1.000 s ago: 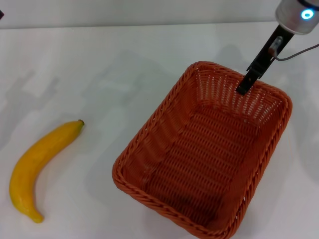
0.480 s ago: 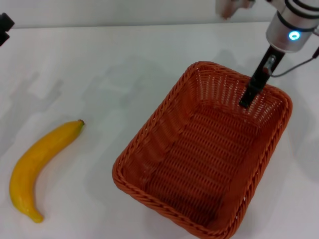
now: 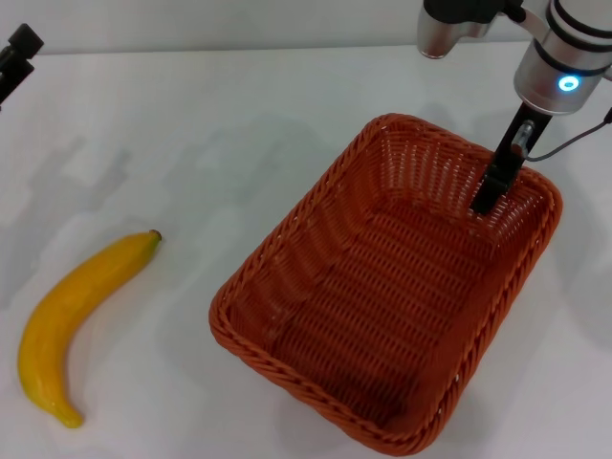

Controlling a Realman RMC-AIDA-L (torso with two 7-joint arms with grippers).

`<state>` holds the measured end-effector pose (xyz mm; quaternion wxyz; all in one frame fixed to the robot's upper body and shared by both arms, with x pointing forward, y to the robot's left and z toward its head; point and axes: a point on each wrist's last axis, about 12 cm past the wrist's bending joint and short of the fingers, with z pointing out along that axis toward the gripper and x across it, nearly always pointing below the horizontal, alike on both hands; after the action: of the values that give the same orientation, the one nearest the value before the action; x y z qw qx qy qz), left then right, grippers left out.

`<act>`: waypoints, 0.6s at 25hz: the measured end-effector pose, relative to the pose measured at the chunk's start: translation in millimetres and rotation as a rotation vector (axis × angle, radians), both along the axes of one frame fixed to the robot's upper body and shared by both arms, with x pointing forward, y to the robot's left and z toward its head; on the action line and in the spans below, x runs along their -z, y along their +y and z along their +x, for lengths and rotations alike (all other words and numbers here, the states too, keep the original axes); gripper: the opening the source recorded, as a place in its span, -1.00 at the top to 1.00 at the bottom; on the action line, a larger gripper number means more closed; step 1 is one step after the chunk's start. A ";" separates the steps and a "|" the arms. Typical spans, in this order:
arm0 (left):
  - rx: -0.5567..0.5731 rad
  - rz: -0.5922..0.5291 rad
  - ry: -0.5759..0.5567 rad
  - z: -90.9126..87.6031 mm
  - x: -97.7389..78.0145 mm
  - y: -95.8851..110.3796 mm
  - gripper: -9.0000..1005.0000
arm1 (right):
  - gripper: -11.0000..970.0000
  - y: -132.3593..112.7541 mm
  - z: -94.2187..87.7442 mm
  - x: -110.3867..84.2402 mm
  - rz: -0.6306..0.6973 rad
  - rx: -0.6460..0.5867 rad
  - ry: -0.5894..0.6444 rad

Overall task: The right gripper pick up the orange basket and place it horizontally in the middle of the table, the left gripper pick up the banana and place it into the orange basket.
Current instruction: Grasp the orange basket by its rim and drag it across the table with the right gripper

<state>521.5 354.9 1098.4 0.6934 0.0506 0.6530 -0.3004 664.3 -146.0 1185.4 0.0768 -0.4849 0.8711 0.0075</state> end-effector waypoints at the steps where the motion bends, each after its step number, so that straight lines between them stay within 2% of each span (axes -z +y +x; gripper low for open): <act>1: 0.000 0.000 0.000 0.4 0.0 -0.3 -0.58 | -0.45 0.2 0.0 -0.3 0.000 -0.001 0.000; 10: 0.010 0.006 -0.012 7.8 -2.1 -5.5 -0.58 | 0.16 1.0 -4.3 -3.4 0.022 -0.005 0.042; 14: 0.007 0.004 -0.020 7.7 -3.7 -3.6 -0.58 | 0.49 -4.2 -1.5 -16.5 0.087 0.038 0.050; 15: 0.007 0.004 -0.021 7.6 -3.9 -3.2 -0.58 | 0.50 -9.9 -0.6 -21.4 0.110 0.067 0.057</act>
<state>529.2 351.7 1102.2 0.6991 0.0574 0.6462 -0.3006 663.7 -155.9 1206.8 0.0788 -0.4499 0.8871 0.0666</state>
